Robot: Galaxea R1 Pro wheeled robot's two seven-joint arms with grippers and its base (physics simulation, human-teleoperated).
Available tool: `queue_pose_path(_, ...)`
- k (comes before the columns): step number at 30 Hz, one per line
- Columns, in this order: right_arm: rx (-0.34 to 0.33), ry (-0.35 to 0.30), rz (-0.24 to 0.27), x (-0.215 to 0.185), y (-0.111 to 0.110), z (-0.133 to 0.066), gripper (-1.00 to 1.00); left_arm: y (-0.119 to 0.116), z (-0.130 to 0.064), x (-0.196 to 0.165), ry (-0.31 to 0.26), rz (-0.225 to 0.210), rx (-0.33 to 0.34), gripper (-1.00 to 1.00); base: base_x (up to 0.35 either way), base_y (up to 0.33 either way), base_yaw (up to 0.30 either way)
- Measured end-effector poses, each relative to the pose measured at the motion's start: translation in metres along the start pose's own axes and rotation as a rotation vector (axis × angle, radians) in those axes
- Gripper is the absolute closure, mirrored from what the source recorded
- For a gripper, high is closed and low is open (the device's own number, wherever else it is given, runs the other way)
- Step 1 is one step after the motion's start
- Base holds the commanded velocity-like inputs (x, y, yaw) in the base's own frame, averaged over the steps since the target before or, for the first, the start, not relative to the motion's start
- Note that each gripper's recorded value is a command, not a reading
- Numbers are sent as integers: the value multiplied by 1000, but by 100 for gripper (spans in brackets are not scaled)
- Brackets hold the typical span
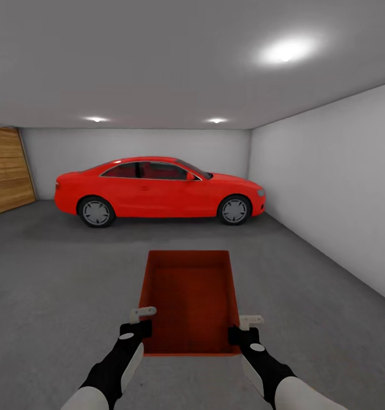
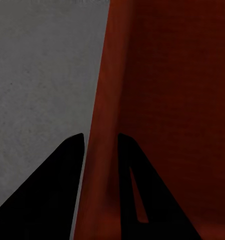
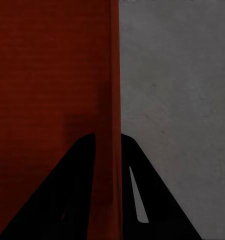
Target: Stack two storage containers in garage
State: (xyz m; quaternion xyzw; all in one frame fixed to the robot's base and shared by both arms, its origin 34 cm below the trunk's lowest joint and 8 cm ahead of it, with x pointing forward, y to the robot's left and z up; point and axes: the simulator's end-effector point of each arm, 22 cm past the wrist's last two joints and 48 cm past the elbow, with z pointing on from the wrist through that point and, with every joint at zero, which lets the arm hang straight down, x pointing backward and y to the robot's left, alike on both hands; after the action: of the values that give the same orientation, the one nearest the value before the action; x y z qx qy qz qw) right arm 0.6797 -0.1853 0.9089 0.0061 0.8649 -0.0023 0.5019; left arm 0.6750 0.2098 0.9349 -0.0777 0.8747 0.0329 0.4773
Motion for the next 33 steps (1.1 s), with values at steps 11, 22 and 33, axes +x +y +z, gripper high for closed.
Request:
queue_pose_path(11, 0, 0, 0, 0, 0, 0, 100, 0, 0, 0, 0, 0, 0, 100, 322, 69, 0)
queue_pose_path(22, 0, -1, 2, 0, 0, 0, 100, 0, 0, -1, -1, 2, 0, 100, 322, 86, 0)
queue_pose_path(33, 0, 0, 2, 1, 0, 0, 100, 0, 0, 0, 0, 2, 0, 100, 322, 88, 0)
